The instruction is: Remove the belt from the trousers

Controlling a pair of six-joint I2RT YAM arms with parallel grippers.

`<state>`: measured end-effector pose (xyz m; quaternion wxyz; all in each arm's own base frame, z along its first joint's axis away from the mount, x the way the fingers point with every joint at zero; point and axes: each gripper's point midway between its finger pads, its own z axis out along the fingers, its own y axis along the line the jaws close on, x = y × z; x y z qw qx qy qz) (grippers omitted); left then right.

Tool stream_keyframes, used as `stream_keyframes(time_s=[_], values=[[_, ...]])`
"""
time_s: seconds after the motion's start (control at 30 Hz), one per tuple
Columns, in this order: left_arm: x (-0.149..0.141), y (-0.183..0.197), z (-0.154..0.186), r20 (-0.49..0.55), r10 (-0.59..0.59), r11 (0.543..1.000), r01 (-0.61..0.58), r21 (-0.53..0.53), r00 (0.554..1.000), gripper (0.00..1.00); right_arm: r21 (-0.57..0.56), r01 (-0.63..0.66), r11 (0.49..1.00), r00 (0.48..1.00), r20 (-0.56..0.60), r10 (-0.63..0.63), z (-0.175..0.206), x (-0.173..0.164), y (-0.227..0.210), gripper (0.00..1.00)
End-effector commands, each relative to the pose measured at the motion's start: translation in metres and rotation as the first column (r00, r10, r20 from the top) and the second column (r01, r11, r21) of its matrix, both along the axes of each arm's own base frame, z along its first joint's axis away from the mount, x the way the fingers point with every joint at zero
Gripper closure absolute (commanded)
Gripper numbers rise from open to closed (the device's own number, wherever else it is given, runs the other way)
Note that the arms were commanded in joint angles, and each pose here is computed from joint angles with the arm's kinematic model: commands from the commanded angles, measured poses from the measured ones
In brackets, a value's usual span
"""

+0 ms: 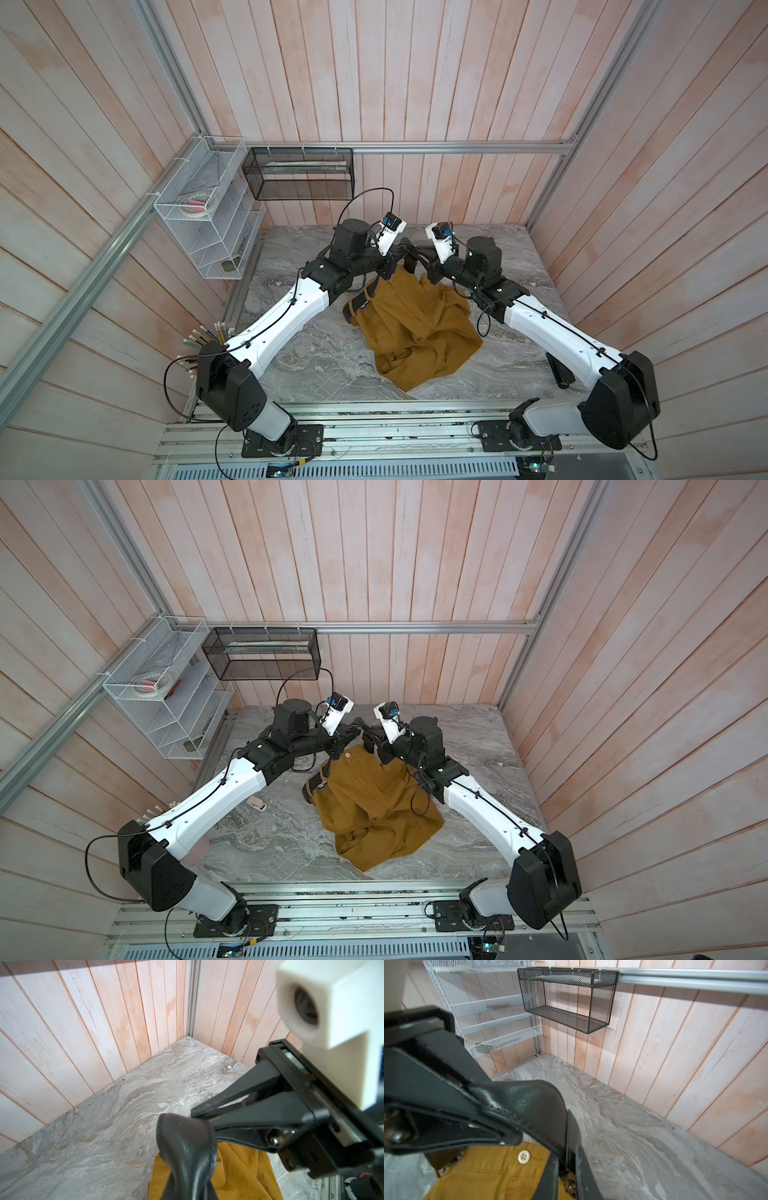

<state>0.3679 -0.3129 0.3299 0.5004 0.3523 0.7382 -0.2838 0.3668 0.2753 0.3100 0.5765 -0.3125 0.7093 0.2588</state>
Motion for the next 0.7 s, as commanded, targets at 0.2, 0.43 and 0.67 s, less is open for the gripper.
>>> stream_keyframes(time_s=[0.2,0.43,0.67], values=[[-0.022,0.001,0.108,0.244,-0.057,0.966,0.116,-0.233,0.968,1.00,-0.139,0.049,0.989,0.968,-0.237,-0.082,-0.093,0.004,-0.022,1.00],[-0.026,0.005,0.124,0.273,-0.054,0.953,0.131,-0.272,0.961,1.00,-0.147,0.047,0.988,0.962,-0.261,-0.084,-0.105,0.003,-0.022,0.98],[-0.030,0.012,0.145,0.315,-0.033,0.937,0.139,-0.320,0.949,1.00,-0.152,0.042,0.987,0.952,-0.295,-0.086,-0.123,0.002,-0.021,0.92]])
